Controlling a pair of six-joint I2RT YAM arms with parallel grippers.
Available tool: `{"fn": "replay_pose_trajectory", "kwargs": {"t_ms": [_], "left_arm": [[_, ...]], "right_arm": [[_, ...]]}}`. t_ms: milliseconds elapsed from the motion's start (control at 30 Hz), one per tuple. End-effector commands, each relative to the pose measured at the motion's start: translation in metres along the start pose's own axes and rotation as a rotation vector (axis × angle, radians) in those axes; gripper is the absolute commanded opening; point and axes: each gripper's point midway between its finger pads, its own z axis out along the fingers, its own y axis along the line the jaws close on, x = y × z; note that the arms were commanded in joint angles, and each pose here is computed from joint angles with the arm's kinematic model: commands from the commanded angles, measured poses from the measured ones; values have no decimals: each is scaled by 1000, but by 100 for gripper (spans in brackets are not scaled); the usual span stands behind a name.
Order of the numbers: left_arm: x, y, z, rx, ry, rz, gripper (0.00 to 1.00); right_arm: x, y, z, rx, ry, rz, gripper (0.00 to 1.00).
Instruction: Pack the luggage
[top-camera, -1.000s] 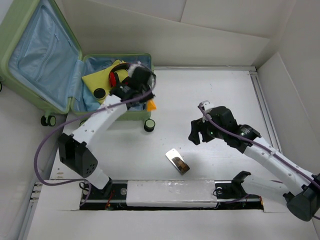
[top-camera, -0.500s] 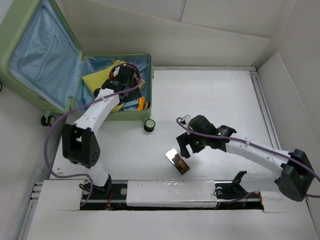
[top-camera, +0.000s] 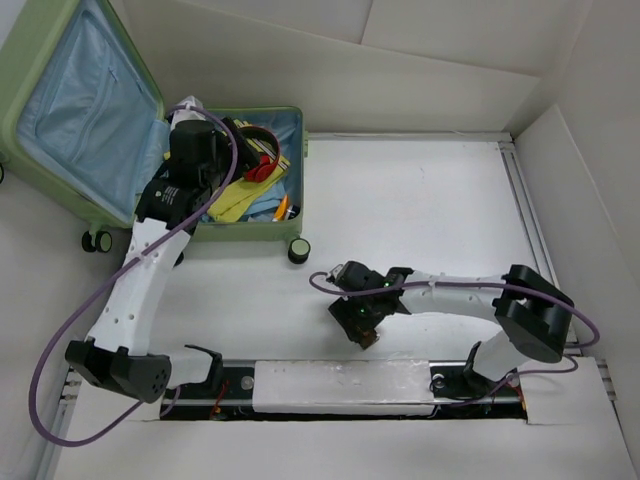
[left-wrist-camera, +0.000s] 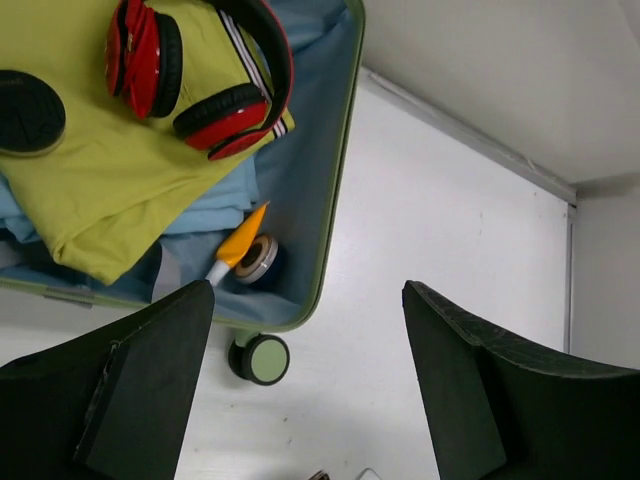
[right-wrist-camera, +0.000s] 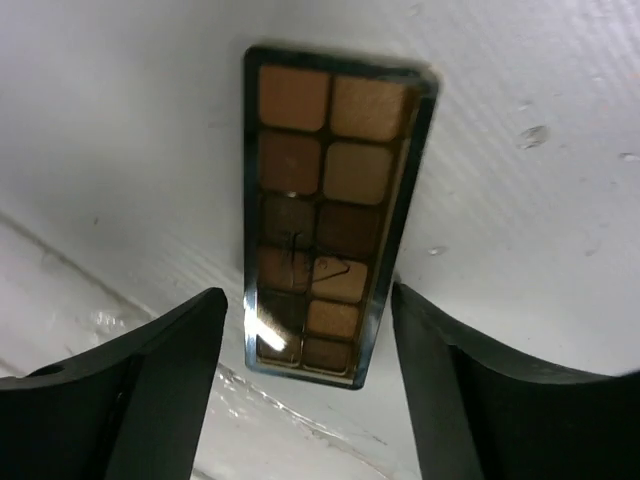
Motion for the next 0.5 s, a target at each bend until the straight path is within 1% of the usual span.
{"fn": "replay_pose_trajectory", "kwargs": {"t_ms": [0,33,67,100,133,167,233,267,300,333,367,400,433,467], "left_arm": [[-29,-7,-8,19,-75,-19,72],[-30,-8,-5,18,-74,-19,72],[-33,-4,-4,19,-71,-30,72],[-35,-1,-3,21,-69,-36,72],[-37,2,-3,22,-66,-43,72],[-49,7,-7,24,-97,-59,72],[-65,8,-11,37,-132,-75,72],[-83,4,-21,51,-178,-74,72],[-94,7,-24,32,-205,-67,72],[-107,13,-28,-18,-254,-62,72],[-125,9,-41,-27,-303,-59,72],[-131,12,-39,-56,-316,-53,72],[-139,13,-44,-76,-338,-48,72],[-146,17,-48,-112,-358,-52,72]], "right_arm": [[-23,-1,17,48,-77,41,71],[-29,-3,19,82,-97,33,58],[-28,-8,24,111,-81,43,36],[-32,-10,23,131,-84,44,27],[-40,-13,18,163,-104,45,20],[-64,-6,7,154,-153,39,17],[-98,2,-19,139,-242,-7,17],[-138,17,-44,107,-343,-23,17],[-159,24,-60,91,-400,-40,17],[-181,20,-71,98,-443,-57,17],[-200,28,-81,61,-476,-70,17],[-241,41,-114,20,-580,-77,17],[-256,41,-103,18,-566,-92,17],[-272,38,-107,14,-582,-89,17]]}}
